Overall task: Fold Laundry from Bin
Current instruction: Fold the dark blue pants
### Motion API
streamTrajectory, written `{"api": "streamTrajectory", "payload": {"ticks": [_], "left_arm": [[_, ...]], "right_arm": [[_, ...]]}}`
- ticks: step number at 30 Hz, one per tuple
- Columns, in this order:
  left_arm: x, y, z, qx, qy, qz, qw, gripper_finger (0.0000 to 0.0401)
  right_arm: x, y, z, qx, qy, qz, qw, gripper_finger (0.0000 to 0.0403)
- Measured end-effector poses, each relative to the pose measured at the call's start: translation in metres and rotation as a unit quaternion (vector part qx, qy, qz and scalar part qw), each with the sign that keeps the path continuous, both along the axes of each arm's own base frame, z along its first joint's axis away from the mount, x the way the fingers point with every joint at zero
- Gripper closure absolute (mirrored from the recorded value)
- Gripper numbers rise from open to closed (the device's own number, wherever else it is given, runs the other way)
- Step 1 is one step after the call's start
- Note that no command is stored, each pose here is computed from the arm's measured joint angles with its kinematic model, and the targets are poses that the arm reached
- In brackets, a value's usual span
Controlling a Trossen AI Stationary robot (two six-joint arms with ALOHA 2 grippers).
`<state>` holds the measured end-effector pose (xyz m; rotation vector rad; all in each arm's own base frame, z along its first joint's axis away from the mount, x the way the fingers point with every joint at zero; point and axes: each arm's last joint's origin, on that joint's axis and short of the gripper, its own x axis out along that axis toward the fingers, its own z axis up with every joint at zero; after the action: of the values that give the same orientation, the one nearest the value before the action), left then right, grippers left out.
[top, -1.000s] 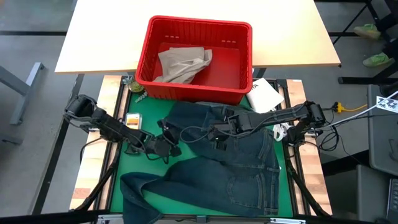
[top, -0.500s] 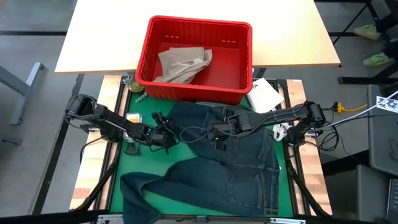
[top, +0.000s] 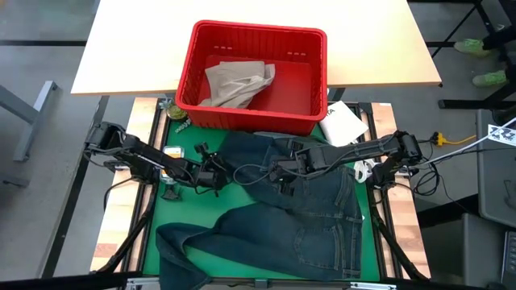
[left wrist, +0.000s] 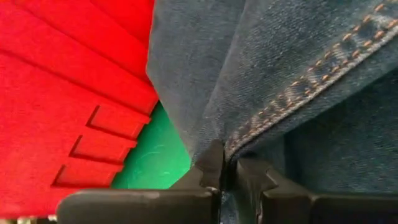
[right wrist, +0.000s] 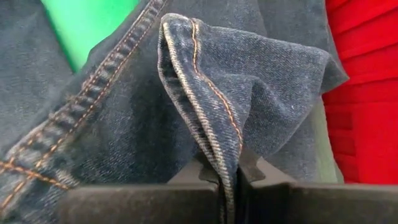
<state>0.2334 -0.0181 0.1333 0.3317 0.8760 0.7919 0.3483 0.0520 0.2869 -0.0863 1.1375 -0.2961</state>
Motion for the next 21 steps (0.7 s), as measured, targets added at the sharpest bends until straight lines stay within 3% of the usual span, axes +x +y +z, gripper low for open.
{"api": "streamTrajectory", "payload": {"ticks": [11, 15, 21], "left_arm": [[-0.040, -0.018, 0.022, -0.052, -0.049, 0.150, 0.986, 0.0395], [-0.049, -0.024, 0.022, -0.104, -0.023, 0.170, 0.980, 0.0394], [-0.056, -0.029, 0.019, -0.172, 0.035, 0.185, 0.967, 0.0391]], "right_arm": [[0.017, 0.004, 0.008, 0.022, -0.093, 0.026, 0.995, 0.0400], [0.028, 0.005, 0.014, 0.002, -0.145, 0.049, 0.988, 0.0400], [0.039, -0.001, 0.007, -0.036, -0.155, 0.043, 0.986, 0.0400]]}}
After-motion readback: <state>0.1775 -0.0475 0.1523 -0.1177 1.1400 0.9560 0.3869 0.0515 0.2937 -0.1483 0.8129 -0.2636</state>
